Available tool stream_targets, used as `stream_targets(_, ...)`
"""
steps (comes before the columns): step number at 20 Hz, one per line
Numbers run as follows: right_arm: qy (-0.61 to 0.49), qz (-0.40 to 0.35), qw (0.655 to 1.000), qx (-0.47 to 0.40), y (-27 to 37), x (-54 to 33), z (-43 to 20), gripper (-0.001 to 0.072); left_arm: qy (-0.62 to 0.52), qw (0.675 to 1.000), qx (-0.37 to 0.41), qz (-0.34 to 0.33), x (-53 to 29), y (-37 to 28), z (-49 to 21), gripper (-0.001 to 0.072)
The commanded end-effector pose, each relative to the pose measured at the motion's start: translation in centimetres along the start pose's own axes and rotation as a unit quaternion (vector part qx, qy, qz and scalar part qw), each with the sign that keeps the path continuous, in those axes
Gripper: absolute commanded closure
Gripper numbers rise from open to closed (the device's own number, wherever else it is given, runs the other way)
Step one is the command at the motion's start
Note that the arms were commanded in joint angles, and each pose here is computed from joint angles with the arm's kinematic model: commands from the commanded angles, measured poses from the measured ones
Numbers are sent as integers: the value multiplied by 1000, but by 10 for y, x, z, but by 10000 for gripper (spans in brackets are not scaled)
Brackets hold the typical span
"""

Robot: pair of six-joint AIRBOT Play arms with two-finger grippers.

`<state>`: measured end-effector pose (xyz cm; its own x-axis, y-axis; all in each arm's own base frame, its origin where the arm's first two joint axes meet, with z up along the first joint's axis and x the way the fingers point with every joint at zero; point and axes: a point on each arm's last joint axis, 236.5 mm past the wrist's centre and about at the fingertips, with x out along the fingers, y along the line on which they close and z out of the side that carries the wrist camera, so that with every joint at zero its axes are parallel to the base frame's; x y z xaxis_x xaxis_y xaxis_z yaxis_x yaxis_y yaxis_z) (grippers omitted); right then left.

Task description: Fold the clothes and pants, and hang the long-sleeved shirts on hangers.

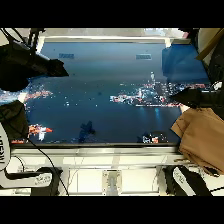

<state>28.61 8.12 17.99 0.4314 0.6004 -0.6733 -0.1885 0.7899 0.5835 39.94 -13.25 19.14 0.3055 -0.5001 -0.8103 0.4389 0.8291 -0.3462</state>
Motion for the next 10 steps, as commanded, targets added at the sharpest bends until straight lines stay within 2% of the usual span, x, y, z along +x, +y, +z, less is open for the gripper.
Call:
stream_targets(1, 14, 18, 999, -32, 21, 12, -5, 301, 0, 1000, 0, 0, 0, 0, 0, 693)
stream_targets(10, 12, 26, 998, -53, 34, 21, -4, 301, 0, 1000, 0, 0, 0, 0, 0, 693)
